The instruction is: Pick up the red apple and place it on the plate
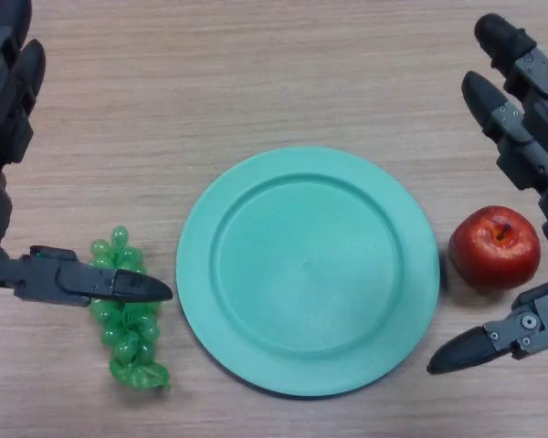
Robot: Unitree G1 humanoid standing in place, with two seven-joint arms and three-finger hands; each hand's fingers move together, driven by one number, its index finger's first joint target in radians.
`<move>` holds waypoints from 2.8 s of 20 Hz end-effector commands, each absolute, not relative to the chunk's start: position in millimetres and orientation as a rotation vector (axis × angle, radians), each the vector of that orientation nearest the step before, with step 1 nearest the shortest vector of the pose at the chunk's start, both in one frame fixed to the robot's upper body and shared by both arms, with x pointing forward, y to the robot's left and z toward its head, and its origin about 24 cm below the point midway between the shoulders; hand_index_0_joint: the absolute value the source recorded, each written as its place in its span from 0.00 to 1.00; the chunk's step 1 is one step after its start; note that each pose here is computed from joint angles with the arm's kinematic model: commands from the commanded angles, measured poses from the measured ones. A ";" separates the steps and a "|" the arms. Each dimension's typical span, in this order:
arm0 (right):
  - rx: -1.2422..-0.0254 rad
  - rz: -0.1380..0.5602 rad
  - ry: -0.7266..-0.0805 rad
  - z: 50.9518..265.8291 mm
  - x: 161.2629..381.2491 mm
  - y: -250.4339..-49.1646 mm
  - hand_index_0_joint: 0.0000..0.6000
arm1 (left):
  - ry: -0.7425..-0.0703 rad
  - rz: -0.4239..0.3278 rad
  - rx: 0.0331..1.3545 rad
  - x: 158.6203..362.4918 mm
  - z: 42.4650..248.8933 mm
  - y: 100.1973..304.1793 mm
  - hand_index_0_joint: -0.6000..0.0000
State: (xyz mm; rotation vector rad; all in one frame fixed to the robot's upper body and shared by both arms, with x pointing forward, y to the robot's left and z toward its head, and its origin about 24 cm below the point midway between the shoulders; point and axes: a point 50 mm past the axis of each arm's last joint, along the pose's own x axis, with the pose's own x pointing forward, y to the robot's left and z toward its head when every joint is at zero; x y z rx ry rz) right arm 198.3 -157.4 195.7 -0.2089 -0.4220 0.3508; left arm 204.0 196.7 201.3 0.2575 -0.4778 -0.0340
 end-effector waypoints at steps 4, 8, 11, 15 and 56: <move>-0.247 0.294 -0.632 219.3 183.3 -165.6 0.00 | -0.693 -0.011 0.278 187.1 222.9 196.3 1.00; -0.261 0.246 -0.645 222.7 187.5 -175.1 0.00 | -0.682 -0.027 0.243 187.1 215.6 190.3 1.00; -0.270 0.211 -0.645 218.2 200.7 -187.6 0.00 | -0.669 -0.037 0.254 191.2 209.7 187.7 1.00; -0.303 0.187 -0.631 199.6 230.3 -207.5 0.00 | -0.646 -0.091 0.233 189.4 201.6 172.7 1.00; -0.690 0.207 -0.407 91.3 296.0 -104.5 1.00 | -0.647 -0.080 0.215 191.6 202.6 202.4 1.00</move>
